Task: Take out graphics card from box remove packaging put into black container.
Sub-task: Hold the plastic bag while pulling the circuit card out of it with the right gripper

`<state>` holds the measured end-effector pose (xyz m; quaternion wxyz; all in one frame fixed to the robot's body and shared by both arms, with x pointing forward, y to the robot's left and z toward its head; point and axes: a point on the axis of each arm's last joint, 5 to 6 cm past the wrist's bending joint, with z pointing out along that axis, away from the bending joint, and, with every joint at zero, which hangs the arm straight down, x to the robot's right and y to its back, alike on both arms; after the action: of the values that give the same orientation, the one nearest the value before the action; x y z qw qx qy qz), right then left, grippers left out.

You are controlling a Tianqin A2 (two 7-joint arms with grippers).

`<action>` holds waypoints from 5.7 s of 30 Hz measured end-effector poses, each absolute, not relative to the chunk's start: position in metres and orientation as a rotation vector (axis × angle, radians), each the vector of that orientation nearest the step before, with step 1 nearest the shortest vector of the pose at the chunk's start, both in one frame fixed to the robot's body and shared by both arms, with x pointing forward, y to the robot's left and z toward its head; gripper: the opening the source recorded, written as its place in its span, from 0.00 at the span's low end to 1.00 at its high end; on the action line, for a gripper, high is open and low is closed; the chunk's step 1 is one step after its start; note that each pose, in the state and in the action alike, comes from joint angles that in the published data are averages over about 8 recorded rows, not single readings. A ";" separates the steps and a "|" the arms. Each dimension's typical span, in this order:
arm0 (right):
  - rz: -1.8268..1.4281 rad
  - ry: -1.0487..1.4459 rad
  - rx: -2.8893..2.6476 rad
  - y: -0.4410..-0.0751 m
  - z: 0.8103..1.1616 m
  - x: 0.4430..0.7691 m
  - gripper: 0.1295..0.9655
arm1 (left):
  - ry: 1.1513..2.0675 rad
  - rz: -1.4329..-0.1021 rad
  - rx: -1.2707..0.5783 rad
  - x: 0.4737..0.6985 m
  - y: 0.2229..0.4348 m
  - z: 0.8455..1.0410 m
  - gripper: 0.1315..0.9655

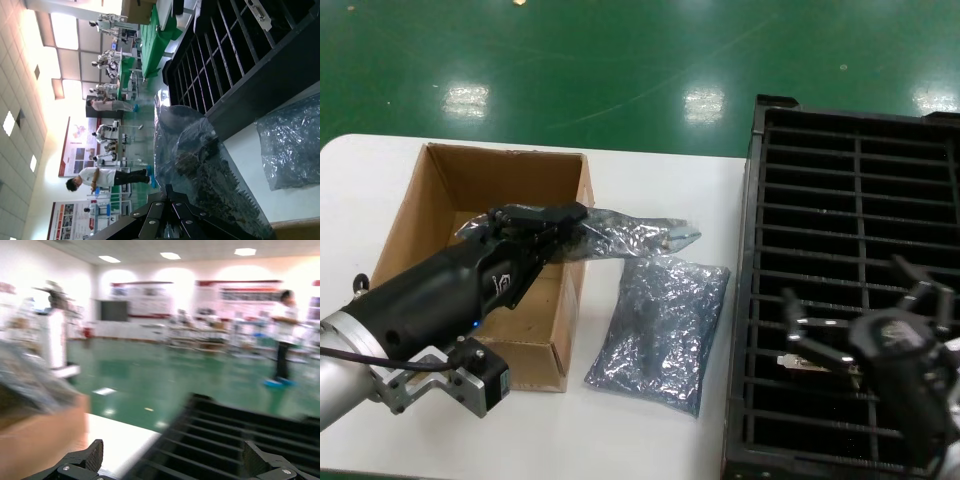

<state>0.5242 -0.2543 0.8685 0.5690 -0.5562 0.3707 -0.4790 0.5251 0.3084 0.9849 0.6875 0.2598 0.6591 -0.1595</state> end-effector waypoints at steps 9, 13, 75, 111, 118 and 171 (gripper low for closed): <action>-1.033 0.665 -1.397 -0.221 0.886 0.537 0.95 | 1.475 -0.357 0.582 0.525 0.308 0.985 0.01; -1.013 0.624 -1.425 -0.217 0.893 0.541 0.91 | 1.475 -0.357 0.582 0.525 0.308 0.985 0.01; -0.915 0.279 -1.597 -0.203 0.936 0.575 0.01 | 1.475 -0.357 0.582 0.525 0.308 0.985 0.01; -0.868 -0.097 -1.764 -0.212 0.981 0.627 0.01 | 1.475 -0.357 0.582 0.525 0.308 0.985 0.01; -0.840 -0.106 -1.781 -0.211 0.988 0.644 0.01 | 1.475 -0.357 0.582 0.525 0.308 0.985 0.01; -0.683 0.058 -1.721 -0.214 0.972 0.672 0.10 | 1.475 -0.357 0.582 0.525 0.308 0.985 0.01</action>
<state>0.6720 -0.2141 0.9722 0.6009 -0.7426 0.0249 -0.2946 0.5251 0.3084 0.9849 0.6875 0.2598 0.6591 -0.1594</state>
